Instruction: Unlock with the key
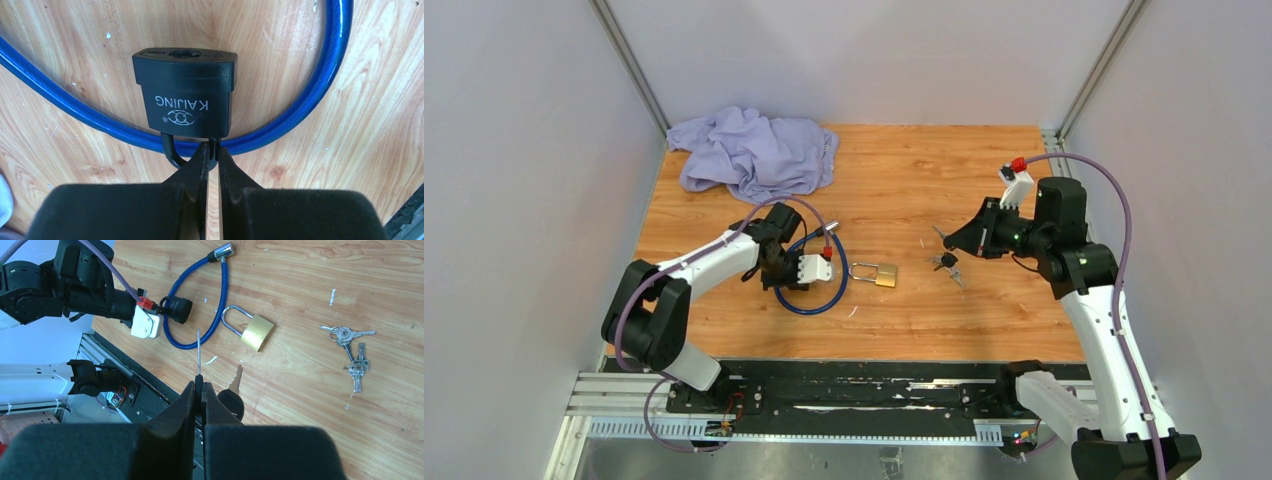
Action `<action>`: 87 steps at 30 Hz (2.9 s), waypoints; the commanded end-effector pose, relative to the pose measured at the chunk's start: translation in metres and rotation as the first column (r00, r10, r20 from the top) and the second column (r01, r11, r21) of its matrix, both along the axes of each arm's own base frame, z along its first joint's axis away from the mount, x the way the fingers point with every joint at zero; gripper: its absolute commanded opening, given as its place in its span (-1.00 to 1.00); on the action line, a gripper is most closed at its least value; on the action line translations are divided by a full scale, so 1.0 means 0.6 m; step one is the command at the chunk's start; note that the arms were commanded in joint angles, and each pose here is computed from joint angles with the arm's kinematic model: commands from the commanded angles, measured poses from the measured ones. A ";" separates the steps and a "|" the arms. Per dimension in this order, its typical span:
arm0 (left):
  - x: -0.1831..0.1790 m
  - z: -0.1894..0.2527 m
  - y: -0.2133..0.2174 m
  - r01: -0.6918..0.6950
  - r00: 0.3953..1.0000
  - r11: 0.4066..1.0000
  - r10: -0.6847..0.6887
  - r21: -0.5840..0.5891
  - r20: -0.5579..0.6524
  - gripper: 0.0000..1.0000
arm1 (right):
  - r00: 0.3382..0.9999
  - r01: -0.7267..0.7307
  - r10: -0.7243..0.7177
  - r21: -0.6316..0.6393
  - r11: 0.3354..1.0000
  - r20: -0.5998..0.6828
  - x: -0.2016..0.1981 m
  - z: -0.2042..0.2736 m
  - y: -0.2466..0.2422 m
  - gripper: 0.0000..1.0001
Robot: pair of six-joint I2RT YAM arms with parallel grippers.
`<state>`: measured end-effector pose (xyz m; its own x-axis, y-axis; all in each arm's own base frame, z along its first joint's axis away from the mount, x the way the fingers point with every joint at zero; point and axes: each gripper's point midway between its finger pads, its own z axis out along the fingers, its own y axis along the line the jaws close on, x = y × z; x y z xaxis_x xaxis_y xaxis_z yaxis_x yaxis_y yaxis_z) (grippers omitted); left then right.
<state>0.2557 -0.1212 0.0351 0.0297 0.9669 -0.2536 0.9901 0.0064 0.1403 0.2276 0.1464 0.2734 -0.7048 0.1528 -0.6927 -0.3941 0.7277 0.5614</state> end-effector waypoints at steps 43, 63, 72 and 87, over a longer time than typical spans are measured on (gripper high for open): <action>0.065 0.027 0.040 0.054 0.897 0.968 -0.155 0.246 0.414 0.40 | 0.998 -0.037 0.037 0.001 0.999 0.042 -0.019 0.014 0.006 -0.99; 0.078 -0.004 0.052 0.043 0.875 0.953 -0.182 0.300 0.450 0.18 | 0.998 -0.036 0.036 0.005 0.999 0.048 -0.019 0.017 0.006 -0.99; 0.054 0.037 0.022 0.072 0.918 0.981 -0.136 0.182 0.374 -0.44 | 0.998 -0.040 0.040 0.008 0.999 0.050 -0.021 0.017 0.007 -0.99; 0.043 0.083 0.022 0.055 0.914 0.971 -0.143 0.233 0.380 -0.60 | 0.997 -0.050 0.049 0.014 0.999 0.051 -0.024 0.013 0.009 -0.99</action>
